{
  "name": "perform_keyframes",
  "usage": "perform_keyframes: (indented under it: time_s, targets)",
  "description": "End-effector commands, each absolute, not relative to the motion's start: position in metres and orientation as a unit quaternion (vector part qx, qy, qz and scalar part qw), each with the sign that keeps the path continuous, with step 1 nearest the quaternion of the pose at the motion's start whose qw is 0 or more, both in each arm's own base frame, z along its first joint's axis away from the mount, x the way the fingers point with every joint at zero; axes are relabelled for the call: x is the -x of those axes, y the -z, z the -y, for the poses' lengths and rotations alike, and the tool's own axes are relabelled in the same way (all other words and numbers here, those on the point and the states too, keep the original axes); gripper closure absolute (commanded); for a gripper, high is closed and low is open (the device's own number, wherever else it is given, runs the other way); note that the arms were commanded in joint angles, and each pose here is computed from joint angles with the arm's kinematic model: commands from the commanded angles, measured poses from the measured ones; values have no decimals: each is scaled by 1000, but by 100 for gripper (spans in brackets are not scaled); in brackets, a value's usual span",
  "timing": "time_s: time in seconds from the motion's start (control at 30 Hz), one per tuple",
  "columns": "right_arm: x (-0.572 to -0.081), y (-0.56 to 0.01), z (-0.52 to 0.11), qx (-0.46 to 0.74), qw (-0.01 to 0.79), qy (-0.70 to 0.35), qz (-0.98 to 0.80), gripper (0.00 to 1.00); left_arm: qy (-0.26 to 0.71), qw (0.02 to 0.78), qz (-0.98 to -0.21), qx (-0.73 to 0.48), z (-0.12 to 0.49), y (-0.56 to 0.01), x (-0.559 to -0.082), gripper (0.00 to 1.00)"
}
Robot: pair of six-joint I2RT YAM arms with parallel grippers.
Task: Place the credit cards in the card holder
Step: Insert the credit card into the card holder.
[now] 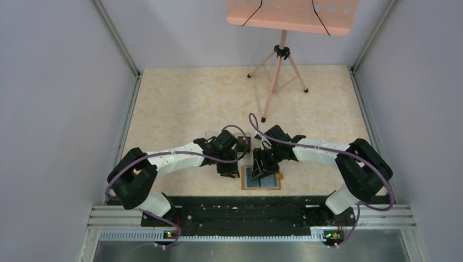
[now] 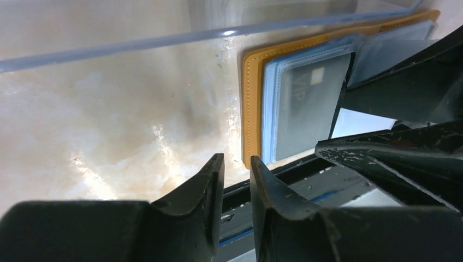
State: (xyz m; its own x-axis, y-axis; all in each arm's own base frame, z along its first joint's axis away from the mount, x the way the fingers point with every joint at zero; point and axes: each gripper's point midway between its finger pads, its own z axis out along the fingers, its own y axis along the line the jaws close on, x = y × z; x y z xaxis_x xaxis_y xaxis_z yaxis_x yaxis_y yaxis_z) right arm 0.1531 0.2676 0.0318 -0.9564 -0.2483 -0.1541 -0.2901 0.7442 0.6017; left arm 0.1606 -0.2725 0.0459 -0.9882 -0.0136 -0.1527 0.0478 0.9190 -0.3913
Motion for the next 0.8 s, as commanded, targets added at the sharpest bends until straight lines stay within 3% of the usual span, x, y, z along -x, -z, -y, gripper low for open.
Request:
perform_keyframes:
  time_s: [0.0, 0.3, 0.57, 0.77]
  targets:
    - [-161, -45, -263, 162, 70, -310, -934, 52, 324, 87, -942, 9, 297, -64, -168, 70]
    - [-157, -45, -258, 156, 68, -320, -932, 54, 394, 74, -915, 37, 300, -64, -167, 68]
    - [-159, -29, -244, 150, 70, -281, -945, 67, 381, 60, -921, 63, 300, -47, -170, 67]
    - [-153, -5, -231, 148, 51, -249, -956, 87, 337, 53, -936, 87, 294, -28, -174, 68]
